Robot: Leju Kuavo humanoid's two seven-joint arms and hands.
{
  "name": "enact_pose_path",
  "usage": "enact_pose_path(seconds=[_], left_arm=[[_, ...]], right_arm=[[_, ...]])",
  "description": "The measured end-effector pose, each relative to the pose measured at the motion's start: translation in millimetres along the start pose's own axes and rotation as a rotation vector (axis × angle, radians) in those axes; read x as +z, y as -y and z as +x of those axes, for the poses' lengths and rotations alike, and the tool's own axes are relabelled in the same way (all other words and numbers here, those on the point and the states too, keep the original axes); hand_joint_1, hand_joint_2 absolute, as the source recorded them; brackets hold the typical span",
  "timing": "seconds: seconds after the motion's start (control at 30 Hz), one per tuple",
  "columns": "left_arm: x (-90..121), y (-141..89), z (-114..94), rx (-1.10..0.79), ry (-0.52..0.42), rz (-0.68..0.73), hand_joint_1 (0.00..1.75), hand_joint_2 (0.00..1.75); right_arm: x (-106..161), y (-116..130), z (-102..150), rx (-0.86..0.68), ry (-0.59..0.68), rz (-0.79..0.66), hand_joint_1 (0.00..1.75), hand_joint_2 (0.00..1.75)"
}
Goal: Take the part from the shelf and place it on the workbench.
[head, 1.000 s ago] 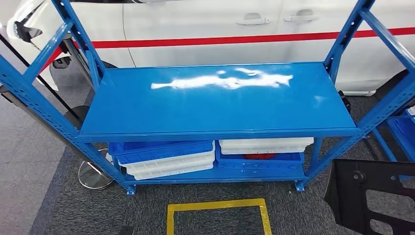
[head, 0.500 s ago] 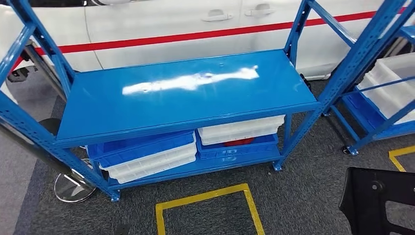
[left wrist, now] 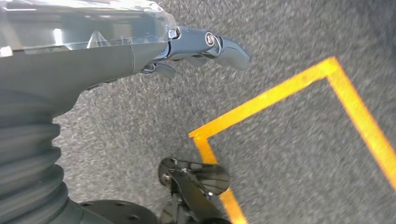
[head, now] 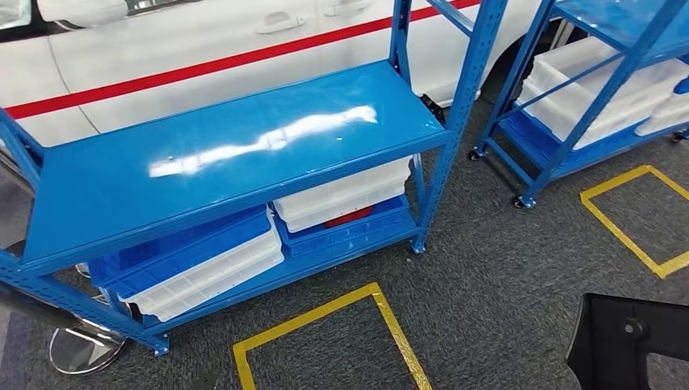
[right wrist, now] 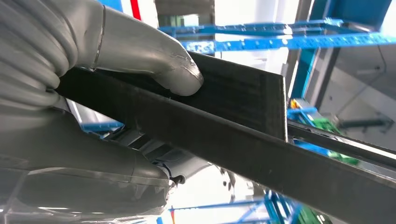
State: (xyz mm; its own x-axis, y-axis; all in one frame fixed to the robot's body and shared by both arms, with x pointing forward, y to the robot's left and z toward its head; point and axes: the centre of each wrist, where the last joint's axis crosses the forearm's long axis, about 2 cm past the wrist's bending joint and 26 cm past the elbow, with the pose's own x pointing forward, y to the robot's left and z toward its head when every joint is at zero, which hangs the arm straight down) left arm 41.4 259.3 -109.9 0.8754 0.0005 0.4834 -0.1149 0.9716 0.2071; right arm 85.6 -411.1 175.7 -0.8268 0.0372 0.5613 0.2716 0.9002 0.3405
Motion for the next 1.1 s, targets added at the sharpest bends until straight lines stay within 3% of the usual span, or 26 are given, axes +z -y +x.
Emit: enact_pose_path(seconds=[0.5,1.1], left_arm=[[-1,-3,-1,0.036,-0.020,0.011,0.00,1.75],[-1,-6,-1,0.122,-0.050,0.077,0.00,1.75]], right_arm=[[4,-2,0,0.029,-0.016,-0.003,1.75,1.75],[-8,-46,-38,-0.021,0.007,-0.004,1.75,1.75]])
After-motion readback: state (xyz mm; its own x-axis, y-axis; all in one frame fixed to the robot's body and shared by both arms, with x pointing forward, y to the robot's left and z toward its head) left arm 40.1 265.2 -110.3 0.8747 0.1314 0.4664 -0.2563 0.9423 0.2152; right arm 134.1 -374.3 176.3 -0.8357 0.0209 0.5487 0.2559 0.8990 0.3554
